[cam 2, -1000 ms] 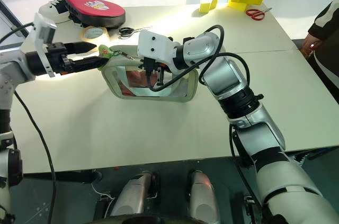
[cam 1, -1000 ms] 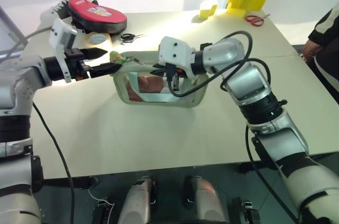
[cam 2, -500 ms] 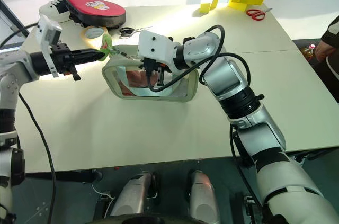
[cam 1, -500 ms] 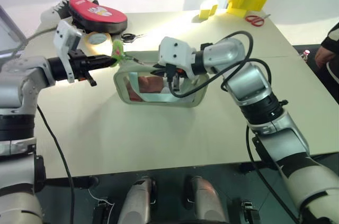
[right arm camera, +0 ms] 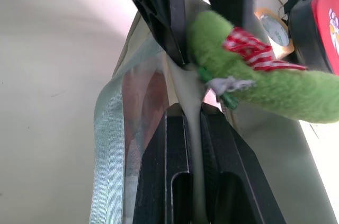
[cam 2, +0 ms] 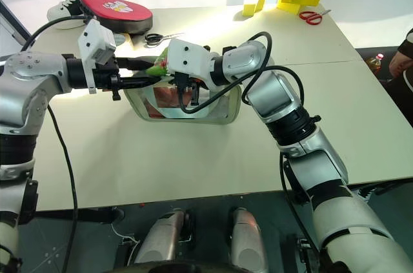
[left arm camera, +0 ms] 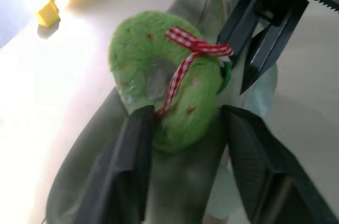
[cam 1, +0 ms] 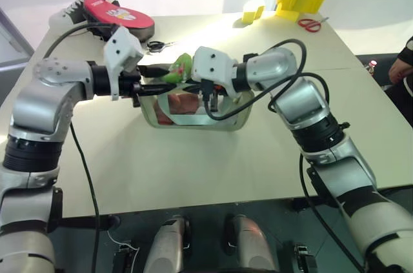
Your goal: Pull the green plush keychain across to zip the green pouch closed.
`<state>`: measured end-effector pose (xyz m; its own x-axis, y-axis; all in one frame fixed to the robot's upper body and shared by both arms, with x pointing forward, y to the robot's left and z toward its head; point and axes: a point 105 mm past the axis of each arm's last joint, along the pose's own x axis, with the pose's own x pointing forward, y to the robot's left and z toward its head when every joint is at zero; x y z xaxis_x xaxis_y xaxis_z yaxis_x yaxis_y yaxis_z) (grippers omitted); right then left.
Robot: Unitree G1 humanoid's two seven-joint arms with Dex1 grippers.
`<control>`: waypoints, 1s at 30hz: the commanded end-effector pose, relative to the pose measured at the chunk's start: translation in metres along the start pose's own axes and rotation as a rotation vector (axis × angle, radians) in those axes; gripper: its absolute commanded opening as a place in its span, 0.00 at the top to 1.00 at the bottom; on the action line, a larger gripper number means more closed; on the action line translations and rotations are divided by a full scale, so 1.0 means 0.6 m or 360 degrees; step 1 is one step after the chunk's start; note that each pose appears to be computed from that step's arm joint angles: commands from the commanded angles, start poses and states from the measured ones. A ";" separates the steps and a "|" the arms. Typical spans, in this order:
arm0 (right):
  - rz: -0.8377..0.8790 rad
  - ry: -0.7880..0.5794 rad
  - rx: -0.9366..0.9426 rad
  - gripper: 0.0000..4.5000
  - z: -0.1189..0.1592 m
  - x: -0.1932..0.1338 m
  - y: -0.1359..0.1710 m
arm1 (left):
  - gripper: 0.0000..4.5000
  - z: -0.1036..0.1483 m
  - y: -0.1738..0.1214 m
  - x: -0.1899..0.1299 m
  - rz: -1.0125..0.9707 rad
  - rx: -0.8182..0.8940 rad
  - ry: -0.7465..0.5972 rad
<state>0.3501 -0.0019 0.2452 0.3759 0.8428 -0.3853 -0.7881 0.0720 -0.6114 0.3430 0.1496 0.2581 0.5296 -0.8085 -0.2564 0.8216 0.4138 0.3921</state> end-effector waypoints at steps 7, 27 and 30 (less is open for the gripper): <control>-0.0058 -0.0053 -0.0069 1.00 0.020 -0.009 -0.014 | 0.00 -0.002 0.018 -0.082 0.0048 0.0096 0.0232; -0.0090 -0.0052 -0.0050 1.00 0.021 -0.011 -0.021 | 0.99 -0.068 0.032 -0.041 0.0140 0.0012 0.0221; -0.0090 -0.0056 -0.0033 0.75 0.021 -0.020 -0.025 | 1.00 -0.065 0.030 -0.042 0.0119 0.0000 0.0222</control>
<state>0.3540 -0.0039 0.2457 0.3913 0.8413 -0.3730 -0.7857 0.0944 -0.6114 0.3535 0.1936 0.2237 0.6045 -0.7094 -0.3625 0.7909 0.4798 0.3799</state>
